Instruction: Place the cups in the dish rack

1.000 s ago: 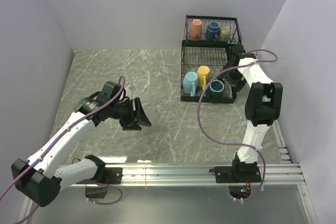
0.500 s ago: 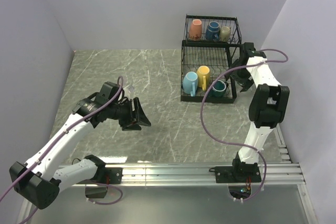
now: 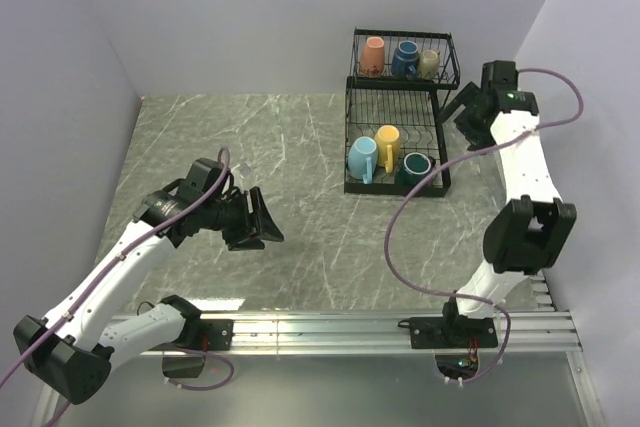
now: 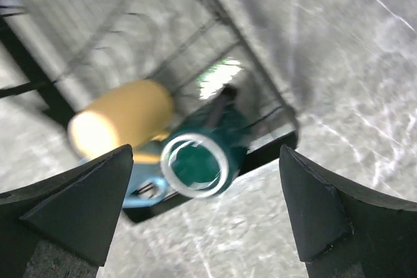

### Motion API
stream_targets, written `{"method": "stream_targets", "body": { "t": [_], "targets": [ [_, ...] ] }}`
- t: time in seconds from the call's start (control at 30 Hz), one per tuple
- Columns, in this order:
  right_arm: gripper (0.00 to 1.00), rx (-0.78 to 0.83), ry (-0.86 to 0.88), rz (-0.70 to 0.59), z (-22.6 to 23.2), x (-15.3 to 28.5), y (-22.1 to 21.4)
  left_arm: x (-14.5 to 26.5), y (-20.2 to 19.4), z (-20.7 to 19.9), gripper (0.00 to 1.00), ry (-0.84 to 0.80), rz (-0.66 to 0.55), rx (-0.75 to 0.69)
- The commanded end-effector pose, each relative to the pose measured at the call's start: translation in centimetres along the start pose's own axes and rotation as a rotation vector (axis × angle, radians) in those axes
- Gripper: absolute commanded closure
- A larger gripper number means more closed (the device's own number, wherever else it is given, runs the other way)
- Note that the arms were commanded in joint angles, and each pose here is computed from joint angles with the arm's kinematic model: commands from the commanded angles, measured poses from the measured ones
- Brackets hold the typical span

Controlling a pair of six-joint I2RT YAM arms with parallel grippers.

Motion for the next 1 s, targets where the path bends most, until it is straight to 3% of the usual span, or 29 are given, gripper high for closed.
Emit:
{"method": "stream_targets", "body": {
  "t": [0.0, 0.13, 0.37, 0.5, 0.6, 0.73, 0.97],
  "targets": [
    [0.0, 0.046, 0.29, -0.158, 3.7, 6.9, 2.2, 1.4, 1.2, -1.2, 0.36, -0.012, -0.075, -0.04],
    [0.0, 0.146, 0.602, -0.304, 6.2, 15.7, -0.8, 2.8, 2.9, -3.4, 0.34, -0.061, -0.165, -0.094],
    [0.0, 0.228, 0.839, -0.307, 3.4, 21.3, -10.4, 4.5, 7.7, -7.7, 0.32, -0.077, -0.337, -0.168],
    [0.0, 0.252, 0.822, -0.263, -0.3, 21.0, -15.0, 5.7, 10.8, -10.6, 0.31, -0.133, -0.473, -0.188],
    [0.0, 0.266, 0.83, -0.3, -2.6, 22.3, -16.7, 7.0, 12.9, -12.1, 0.29, -0.171, -0.599, -0.18],
    [0.0, 0.234, 0.785, -0.393, -5.5, 24.4, -17.4, 7.0, 14.8, -12.5, 0.28, -0.175, -0.7, -0.159],
    [0.0, 0.205, 0.694, -0.42, -9.1, 25.4, -18.9, 8.1, 17.2, -12.4, 0.27, -0.164, -0.861, -0.115]
  ]
}}
Point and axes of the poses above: each gripper's point midway between its finger pads, its own x axis back along the fingers, its own z axis along the line the jaws close on, y = z × x, the point moved 3 cm from there along x, back along the fingers, and after that the axes turned 4 degrees about x, right-handed, at the moved point
